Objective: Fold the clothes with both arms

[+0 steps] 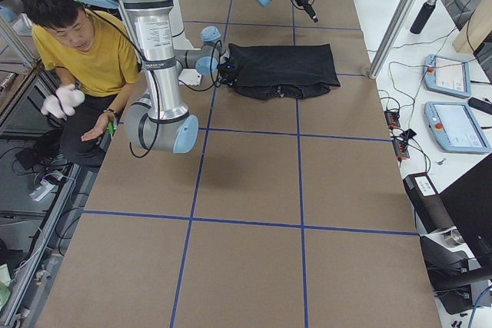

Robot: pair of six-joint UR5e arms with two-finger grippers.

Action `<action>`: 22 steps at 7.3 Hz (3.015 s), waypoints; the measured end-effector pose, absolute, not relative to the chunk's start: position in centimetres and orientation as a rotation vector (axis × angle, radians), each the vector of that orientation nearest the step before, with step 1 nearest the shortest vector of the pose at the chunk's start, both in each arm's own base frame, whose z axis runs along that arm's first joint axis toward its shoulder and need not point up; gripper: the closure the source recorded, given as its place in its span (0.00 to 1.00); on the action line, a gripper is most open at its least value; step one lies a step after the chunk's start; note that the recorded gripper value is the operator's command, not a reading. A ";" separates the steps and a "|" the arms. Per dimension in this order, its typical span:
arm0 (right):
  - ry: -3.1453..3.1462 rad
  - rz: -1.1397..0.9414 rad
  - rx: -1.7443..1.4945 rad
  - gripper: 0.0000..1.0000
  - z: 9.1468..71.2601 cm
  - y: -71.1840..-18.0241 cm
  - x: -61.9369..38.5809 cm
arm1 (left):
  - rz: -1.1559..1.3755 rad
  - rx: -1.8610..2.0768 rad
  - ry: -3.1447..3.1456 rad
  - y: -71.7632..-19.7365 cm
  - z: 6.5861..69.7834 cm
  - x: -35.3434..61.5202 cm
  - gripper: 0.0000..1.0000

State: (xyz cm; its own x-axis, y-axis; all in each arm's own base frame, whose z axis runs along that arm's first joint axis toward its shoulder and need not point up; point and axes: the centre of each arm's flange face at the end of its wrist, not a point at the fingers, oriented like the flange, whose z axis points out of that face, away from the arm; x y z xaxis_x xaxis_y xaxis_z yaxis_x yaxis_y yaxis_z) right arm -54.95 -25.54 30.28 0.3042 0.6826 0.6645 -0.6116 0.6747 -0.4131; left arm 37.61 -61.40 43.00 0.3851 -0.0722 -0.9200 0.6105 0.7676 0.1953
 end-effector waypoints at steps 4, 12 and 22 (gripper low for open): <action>-0.912 0.848 -0.097 1.00 27.4 -24.9 -52.3 | -0.524 0.479 1.266 -56.7 38.5 37.0 0.00; -0.925 0.846 -0.105 1.00 27.2 -24.4 -49.8 | -0.598 -0.152 1.499 -30.0 34.3 44.1 0.03; -0.926 0.844 -0.106 1.00 27.1 -24.3 -49.8 | -0.630 -0.232 1.398 -20.7 35.4 52.0 0.90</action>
State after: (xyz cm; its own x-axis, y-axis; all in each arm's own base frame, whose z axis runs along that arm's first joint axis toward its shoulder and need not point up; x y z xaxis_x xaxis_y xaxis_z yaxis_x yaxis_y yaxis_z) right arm -49.77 -24.29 27.15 0.3126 0.6817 0.6615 -0.5957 0.6831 -0.4225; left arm 52.04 -20.74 35.44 0.0419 -0.5384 -0.8417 0.2745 0.8162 -0.5084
